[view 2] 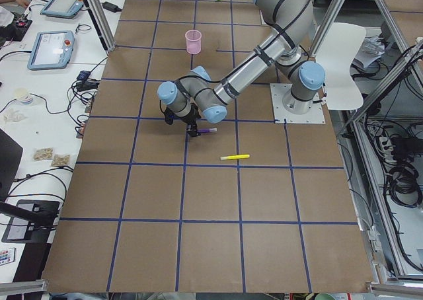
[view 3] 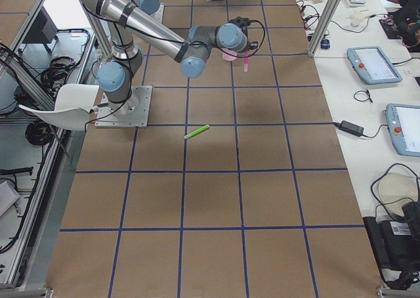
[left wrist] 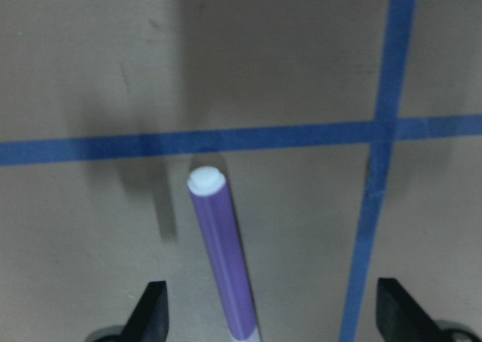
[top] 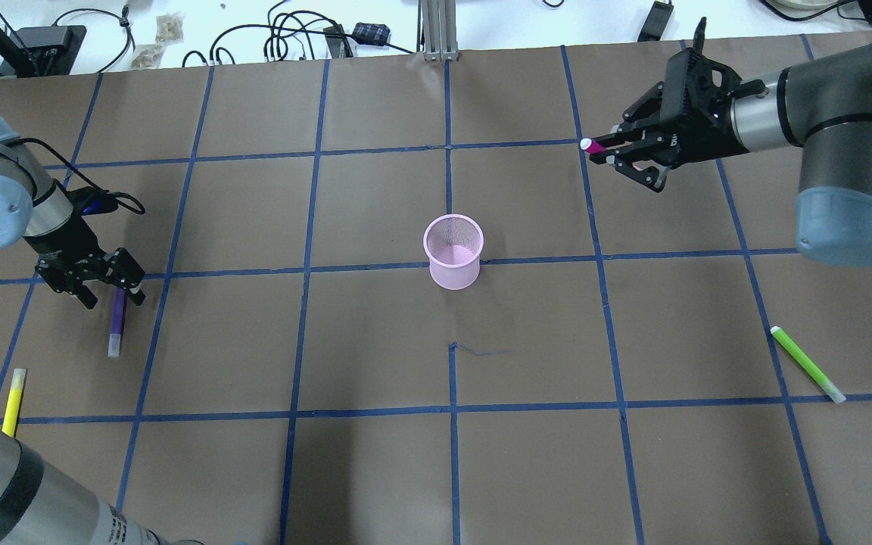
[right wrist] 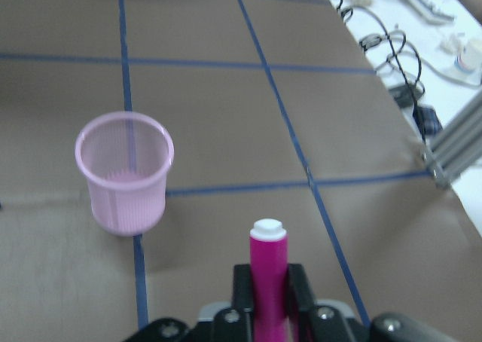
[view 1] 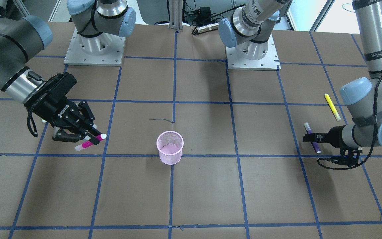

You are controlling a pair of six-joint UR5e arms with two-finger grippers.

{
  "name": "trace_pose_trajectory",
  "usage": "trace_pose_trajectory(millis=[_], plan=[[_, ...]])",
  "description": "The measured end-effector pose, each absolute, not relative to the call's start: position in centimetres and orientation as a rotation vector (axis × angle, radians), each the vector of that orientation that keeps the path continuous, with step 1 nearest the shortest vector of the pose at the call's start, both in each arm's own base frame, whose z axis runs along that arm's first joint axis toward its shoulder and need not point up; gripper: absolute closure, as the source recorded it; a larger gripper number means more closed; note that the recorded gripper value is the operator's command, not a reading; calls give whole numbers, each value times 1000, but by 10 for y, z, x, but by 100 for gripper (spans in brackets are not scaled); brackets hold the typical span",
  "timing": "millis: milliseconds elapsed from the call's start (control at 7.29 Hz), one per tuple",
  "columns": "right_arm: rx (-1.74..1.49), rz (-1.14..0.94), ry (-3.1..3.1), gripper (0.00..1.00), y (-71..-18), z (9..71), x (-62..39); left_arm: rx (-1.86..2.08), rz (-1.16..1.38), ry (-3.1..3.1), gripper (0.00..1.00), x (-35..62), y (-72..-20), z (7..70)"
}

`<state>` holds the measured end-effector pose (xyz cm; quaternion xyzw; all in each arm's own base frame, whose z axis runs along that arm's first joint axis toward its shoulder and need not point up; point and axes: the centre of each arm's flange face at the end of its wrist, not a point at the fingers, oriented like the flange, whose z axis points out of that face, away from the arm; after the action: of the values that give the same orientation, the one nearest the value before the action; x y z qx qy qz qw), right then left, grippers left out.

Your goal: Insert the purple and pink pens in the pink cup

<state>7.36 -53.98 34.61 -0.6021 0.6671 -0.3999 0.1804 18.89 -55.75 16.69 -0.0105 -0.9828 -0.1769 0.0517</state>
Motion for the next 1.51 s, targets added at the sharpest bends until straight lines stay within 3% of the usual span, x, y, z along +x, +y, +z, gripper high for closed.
trace_pose_trajectory(millis=[275, 549, 686, 824, 1235, 1373, 1510], plan=[[-1546, -1292, 1578, 100, -540, 344, 124, 15, -504, -3015, 25, 199, -563, 162], [-1510, -1313, 1408, 100, -537, 327, 169, 110, -452, -3054, 31, 203, -570, 160], [-1510, -1284, 1382, 100, -538, 311, 185, 138, -445, -3060, 41, 203, -570, 160], [-1512, -1259, 1366, 100, -540, 290, 197, 163, -442, -3063, 58, 203, -571, 161], [-1515, -1218, 1322, 98, -544, 239, 224, 184, -433, -3064, 85, 202, -572, 163], [-1511, -1205, 1320, 43, -543, 230, 227, 182, -428, -3067, 93, 201, -572, 166], [-1496, -1186, 1327, 0, -542, 223, 230, 182, -425, -3068, 100, 200, -572, 167]])
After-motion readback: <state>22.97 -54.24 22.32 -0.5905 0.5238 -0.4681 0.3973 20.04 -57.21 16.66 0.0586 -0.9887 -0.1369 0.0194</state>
